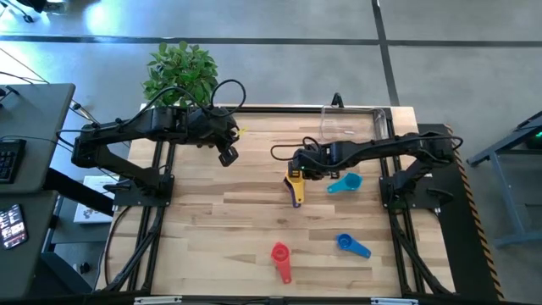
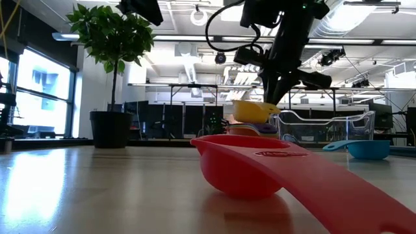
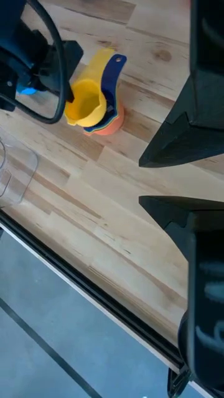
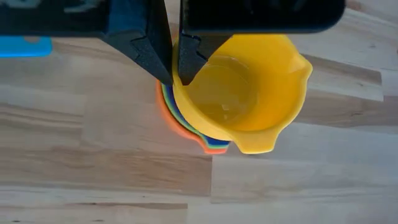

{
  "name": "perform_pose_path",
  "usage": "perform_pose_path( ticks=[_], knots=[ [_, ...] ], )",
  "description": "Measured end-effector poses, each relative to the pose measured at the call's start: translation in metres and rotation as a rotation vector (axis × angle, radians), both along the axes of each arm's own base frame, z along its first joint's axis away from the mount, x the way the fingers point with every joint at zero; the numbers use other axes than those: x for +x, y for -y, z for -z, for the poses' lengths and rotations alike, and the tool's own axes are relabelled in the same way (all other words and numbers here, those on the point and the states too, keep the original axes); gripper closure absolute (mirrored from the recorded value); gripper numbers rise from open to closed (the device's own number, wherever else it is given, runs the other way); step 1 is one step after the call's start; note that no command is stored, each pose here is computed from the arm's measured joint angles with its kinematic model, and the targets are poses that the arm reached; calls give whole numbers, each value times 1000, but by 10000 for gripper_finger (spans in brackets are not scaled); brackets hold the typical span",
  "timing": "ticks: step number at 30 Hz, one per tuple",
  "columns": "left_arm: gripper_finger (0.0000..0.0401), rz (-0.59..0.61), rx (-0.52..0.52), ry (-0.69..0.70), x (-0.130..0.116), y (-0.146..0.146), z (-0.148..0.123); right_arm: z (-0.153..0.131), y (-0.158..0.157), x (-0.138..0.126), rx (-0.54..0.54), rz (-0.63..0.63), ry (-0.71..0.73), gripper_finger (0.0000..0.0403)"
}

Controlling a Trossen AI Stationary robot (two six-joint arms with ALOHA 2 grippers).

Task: Nest measuring cups in basket
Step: Stack the yellow measuring cup on the dark blue measuring cup

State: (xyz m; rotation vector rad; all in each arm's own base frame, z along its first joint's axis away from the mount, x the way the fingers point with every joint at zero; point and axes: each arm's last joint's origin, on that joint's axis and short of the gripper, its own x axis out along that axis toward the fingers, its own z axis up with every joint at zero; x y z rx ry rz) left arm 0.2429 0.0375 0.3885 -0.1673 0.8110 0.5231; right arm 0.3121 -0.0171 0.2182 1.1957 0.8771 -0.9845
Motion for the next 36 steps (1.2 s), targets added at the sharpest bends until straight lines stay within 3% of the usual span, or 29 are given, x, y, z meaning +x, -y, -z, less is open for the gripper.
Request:
perform_pose_path(
  ticks=[14,29,36],
  knots=[
    [325,1,0,0,0,0,0,9,0,4,-3,21,-29,400],
    [325,1,1,0,0,0,0,9,-1,4,2,20,-23,330],
    [325,0,1,0,0,0,0,10,-4,2,92,-12,-48,324]
  ],
)
